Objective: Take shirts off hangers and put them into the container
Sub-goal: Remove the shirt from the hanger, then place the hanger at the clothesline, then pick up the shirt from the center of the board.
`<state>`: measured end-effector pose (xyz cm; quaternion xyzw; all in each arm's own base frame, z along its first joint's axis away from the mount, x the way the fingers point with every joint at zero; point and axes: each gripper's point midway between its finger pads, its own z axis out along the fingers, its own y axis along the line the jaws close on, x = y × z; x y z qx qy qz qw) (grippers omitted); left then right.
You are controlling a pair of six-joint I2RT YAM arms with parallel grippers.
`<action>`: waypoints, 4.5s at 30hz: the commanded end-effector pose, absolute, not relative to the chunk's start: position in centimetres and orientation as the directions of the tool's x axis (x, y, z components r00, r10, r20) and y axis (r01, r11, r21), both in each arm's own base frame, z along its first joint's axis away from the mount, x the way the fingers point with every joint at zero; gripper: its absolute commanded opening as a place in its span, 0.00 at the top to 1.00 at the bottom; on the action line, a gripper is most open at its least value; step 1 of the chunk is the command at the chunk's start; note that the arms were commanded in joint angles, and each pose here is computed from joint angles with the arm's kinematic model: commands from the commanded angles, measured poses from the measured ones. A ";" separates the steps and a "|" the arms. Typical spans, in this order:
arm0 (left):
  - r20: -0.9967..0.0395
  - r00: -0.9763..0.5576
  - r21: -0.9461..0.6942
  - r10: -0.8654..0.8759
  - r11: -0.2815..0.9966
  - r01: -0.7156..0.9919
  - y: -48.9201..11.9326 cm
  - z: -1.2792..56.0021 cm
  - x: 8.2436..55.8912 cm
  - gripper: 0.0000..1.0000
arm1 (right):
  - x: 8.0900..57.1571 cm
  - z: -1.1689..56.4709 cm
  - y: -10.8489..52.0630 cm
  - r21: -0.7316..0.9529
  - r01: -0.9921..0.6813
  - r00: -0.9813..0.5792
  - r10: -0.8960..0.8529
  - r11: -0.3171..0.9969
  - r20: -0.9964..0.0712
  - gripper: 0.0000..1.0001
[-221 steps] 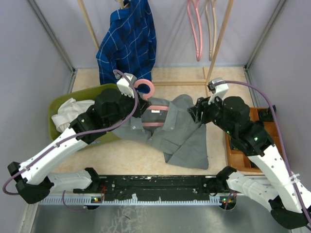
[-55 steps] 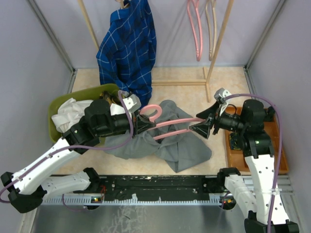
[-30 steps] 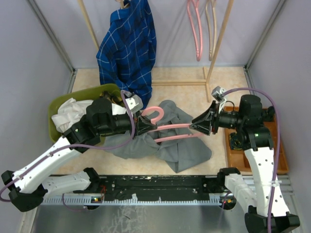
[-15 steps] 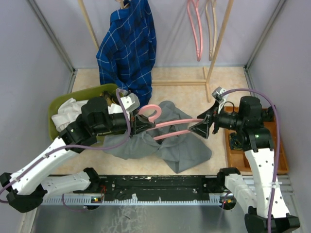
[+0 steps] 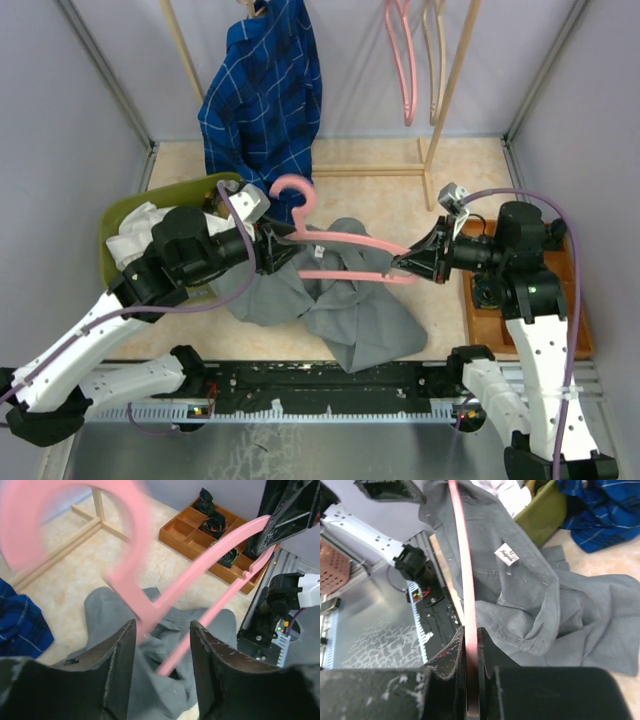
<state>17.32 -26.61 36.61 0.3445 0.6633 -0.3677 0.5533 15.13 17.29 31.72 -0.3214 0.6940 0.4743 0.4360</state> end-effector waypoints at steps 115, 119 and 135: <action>-0.903 -0.428 -0.331 -0.019 0.666 0.668 -26.1 29.1 19.5 0.05 | 38.1 51.8 17.1 0.020 -0.118 0.058 0.027 0.993 -0.998 0.77; -0.904 -0.428 -0.329 -0.017 0.668 0.667 -26.2 29.0 19.6 0.05 | 36.4 53.3 16.7 0.047 -0.161 0.105 0.064 0.986 -0.992 0.62; -0.878 -0.474 -0.260 0.071 0.760 0.595 -26.2 26.3 21.7 0.04 | 24.6 45.5 15.3 0.123 -0.489 0.148 0.221 0.864 -0.964 0.21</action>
